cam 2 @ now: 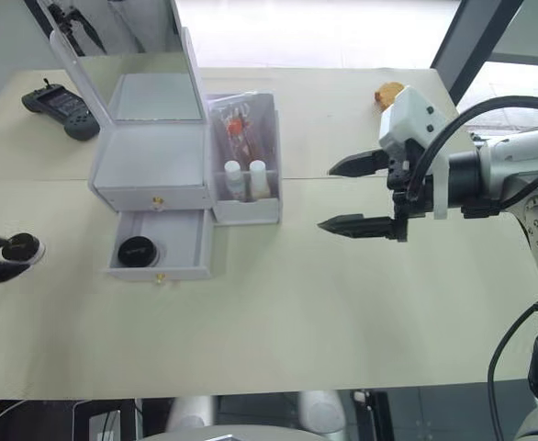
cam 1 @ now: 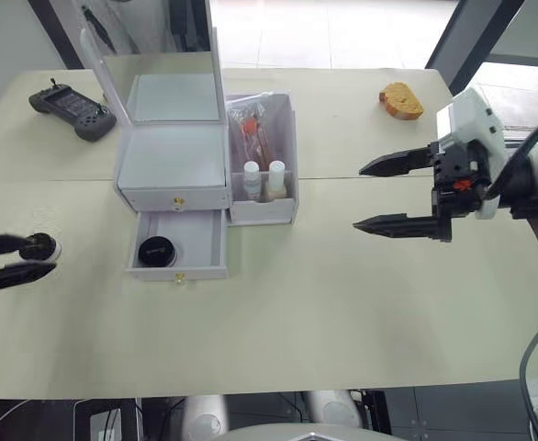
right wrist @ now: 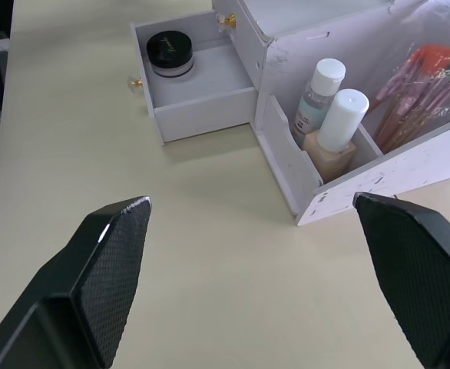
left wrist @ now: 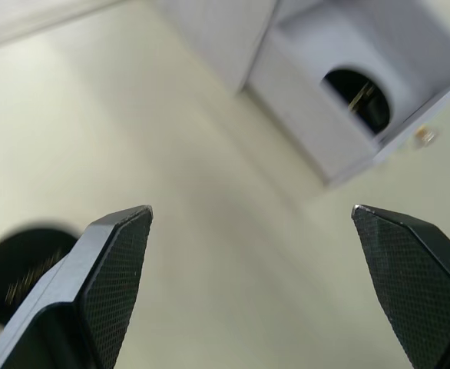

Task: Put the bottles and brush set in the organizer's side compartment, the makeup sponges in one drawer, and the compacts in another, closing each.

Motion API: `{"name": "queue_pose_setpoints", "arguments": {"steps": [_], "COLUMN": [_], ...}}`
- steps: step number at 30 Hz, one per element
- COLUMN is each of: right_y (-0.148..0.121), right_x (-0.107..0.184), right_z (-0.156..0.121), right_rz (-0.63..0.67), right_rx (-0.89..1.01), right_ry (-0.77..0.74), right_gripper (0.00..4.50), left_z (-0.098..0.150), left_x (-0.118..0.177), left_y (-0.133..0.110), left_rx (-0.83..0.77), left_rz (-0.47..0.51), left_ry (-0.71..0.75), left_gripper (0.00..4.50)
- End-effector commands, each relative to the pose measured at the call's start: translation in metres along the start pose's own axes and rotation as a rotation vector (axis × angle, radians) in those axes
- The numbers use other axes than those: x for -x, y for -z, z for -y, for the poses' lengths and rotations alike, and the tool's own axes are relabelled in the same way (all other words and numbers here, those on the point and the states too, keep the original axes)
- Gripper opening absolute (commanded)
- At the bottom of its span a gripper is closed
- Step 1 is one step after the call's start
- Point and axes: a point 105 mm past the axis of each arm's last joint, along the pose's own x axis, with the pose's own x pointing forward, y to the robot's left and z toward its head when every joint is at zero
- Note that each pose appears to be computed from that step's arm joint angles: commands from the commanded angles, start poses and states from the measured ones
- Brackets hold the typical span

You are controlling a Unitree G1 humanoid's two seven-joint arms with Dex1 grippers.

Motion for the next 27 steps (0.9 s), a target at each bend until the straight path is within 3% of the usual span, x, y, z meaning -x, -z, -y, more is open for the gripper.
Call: {"name": "queue_pose_setpoints", "arguments": {"steps": [1,6,11,21,27], "right_y": [-0.003,0.002,0.001,-0.026,-0.025], "right_x": [0.004,-0.001,0.0,-0.006,-0.004], "right_z": [0.009,0.018,0.028,0.013,0.009], "right_rz": [0.006,0.003,-0.003,0.066,0.06], "right_rx": [0.035,0.029,0.03,0.089,0.08], "right_ry": [0.003,0.0,0.013,-0.052,-0.027], "right_gripper": [4.5,4.5,4.5,4.5,4.5], "left_z": [-0.013,-0.019,-0.017,-0.032,-0.048], "left_x": [0.032,0.055,0.058,0.015,-0.015], "left_y": [-0.012,0.002,0.011,-0.025,-0.023], "left_rx": [-0.061,-0.055,-0.039,-0.013,0.013], "left_rz": [0.122,0.204,0.187,0.143,0.08], "left_ry": [-0.175,-0.336,-0.352,-0.287,-0.311], "left_gripper": [4.49,4.49,4.49,4.49,4.49]}}
